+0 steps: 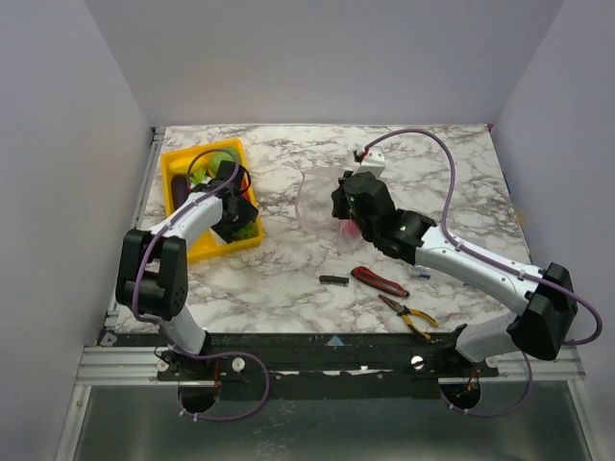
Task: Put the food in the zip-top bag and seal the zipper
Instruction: Pick up the fake fruit from the bin.
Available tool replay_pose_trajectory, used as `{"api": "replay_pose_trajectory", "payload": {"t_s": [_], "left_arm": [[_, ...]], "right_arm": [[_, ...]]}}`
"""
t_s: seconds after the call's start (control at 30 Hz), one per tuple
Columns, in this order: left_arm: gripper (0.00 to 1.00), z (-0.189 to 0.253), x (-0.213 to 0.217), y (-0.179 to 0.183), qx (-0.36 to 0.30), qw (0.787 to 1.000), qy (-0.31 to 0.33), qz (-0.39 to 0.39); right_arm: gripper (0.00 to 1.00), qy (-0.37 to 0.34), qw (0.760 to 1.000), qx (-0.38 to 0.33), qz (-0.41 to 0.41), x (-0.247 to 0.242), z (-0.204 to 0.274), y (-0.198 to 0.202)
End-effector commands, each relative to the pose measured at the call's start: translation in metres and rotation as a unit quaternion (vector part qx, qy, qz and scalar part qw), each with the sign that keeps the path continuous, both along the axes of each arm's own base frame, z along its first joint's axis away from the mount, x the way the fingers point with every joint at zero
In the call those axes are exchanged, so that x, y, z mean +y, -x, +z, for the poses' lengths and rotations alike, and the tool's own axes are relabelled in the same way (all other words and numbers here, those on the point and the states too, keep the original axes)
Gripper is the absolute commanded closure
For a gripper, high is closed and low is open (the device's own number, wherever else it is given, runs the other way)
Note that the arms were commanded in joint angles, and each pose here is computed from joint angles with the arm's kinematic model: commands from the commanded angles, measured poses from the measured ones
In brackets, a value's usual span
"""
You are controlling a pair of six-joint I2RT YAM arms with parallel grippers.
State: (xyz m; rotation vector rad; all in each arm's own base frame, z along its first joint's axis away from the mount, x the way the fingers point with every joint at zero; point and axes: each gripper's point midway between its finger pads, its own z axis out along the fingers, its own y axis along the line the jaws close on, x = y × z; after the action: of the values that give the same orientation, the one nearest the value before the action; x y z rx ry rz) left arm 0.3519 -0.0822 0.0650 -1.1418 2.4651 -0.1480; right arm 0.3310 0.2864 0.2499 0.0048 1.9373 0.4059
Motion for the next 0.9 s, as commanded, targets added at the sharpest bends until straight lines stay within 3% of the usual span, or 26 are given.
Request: {"api": "replay_pose_trajectory", "payload": {"t_s": [0.0, 0.17, 0.23, 0.3, 0.4, 0.63, 0.87], "left_arm": [[0.33, -0.016, -0.008, 0.003, 0.035, 0.999, 0.001, 0.011], [0.44, -0.017, -0.003, 0.006, 0.044, 0.999, -0.014, 0.029], [0.62, -0.018, -0.001, 0.006, 0.047, 0.998, -0.020, 0.031], [0.87, -0.018, 0.003, 0.009, 0.049, 0.998, -0.027, 0.036], [1.00, -0.013, 0.006, 0.010, 0.042, 0.998, -0.036, 0.032], [1.00, 0.040, 0.015, 0.009, -0.031, 0.998, -0.052, 0.001], [1.00, 0.107, 0.008, 0.026, -0.142, 0.988, -0.020, -0.059]], "right_arm": [[1.00, -0.007, 1.000, -0.008, -0.005, 0.000, 0.010, -0.001], [1.00, -0.004, 1.000, -0.006, -0.003, 0.002, 0.009, -0.003], [1.00, -0.004, 1.000, -0.006, -0.003, 0.003, 0.008, -0.003], [1.00, -0.005, 1.000, -0.006, -0.002, 0.002, 0.009, -0.002], [1.00, -0.004, 1.000, -0.007, -0.004, 0.001, 0.010, -0.002], [1.00, -0.003, 1.000, -0.005, -0.005, 0.000, 0.007, -0.002], [1.00, -0.005, 1.000, -0.001, 0.000, 0.004, 0.006, -0.002]]}}
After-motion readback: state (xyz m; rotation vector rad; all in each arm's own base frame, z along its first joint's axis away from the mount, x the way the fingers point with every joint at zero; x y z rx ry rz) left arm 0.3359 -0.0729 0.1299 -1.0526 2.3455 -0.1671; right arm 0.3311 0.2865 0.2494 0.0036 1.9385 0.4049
